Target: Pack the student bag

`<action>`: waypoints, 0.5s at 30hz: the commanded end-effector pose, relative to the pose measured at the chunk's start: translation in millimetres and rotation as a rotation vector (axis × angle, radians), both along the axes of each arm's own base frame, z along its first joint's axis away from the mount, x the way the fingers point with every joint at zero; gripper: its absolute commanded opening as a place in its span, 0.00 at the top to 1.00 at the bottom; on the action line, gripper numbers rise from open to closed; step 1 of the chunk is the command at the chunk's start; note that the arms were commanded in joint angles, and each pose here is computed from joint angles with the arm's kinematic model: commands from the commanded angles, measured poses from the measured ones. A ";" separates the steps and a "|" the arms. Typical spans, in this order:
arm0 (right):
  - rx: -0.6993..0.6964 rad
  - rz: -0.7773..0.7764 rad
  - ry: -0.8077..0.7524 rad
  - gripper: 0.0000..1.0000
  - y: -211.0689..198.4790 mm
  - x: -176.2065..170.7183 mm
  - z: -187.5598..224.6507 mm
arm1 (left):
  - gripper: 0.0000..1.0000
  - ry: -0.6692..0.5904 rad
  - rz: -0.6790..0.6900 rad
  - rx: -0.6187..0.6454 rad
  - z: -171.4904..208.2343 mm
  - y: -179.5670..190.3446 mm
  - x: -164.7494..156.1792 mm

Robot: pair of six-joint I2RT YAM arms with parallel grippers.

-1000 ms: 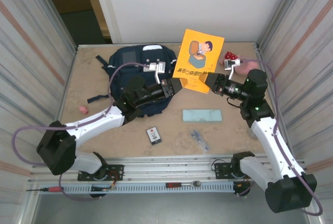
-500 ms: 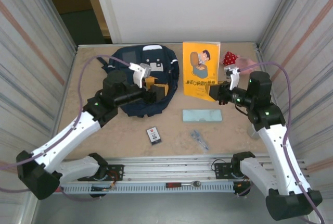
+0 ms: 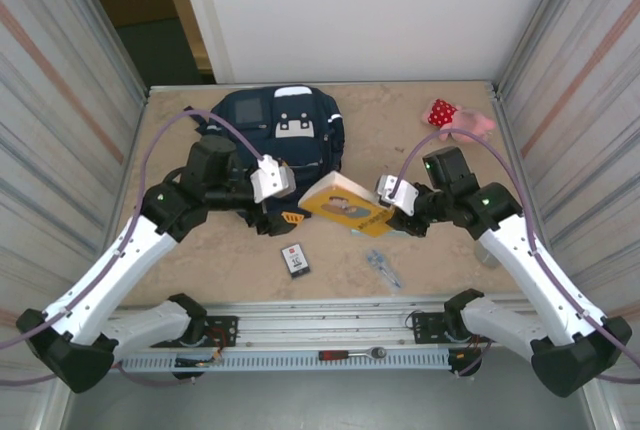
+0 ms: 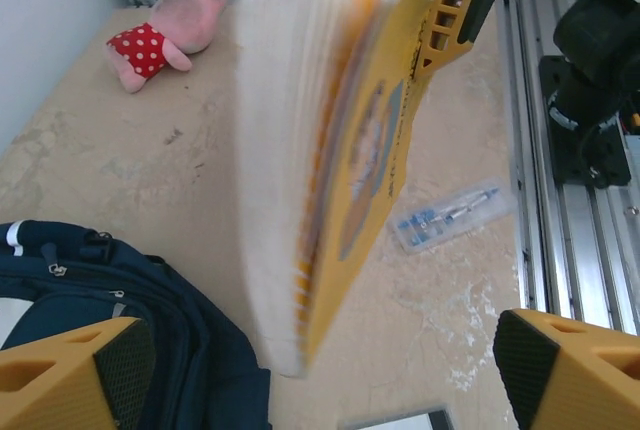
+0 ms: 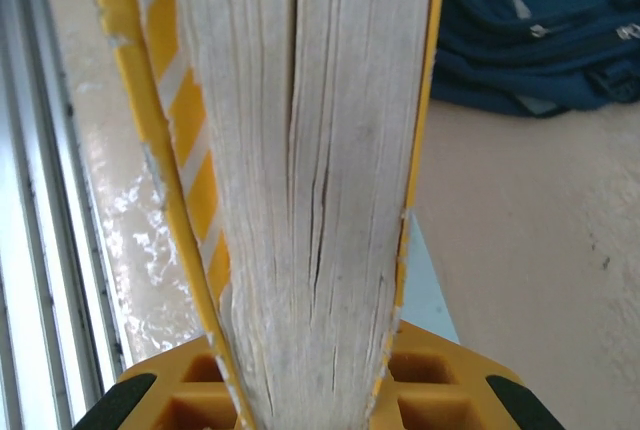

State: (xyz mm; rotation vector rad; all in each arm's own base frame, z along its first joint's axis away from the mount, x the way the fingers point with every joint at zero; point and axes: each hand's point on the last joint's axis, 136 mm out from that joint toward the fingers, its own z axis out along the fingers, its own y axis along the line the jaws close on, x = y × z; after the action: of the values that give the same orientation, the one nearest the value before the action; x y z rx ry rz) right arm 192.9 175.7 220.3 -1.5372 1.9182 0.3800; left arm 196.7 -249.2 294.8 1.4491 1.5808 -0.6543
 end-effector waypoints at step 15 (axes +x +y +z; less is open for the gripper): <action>0.118 0.215 -0.084 0.95 47.4 1.4 34.9 | 0.55 0.131 -0.230 -0.037 -23.8 -34.1 -19.8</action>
State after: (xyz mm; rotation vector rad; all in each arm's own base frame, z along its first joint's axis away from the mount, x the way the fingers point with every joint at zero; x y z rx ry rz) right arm 189.6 208.2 221.1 -1.7159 1.7653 0.4560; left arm 180.1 -280.2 261.7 1.6195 1.5512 -0.8811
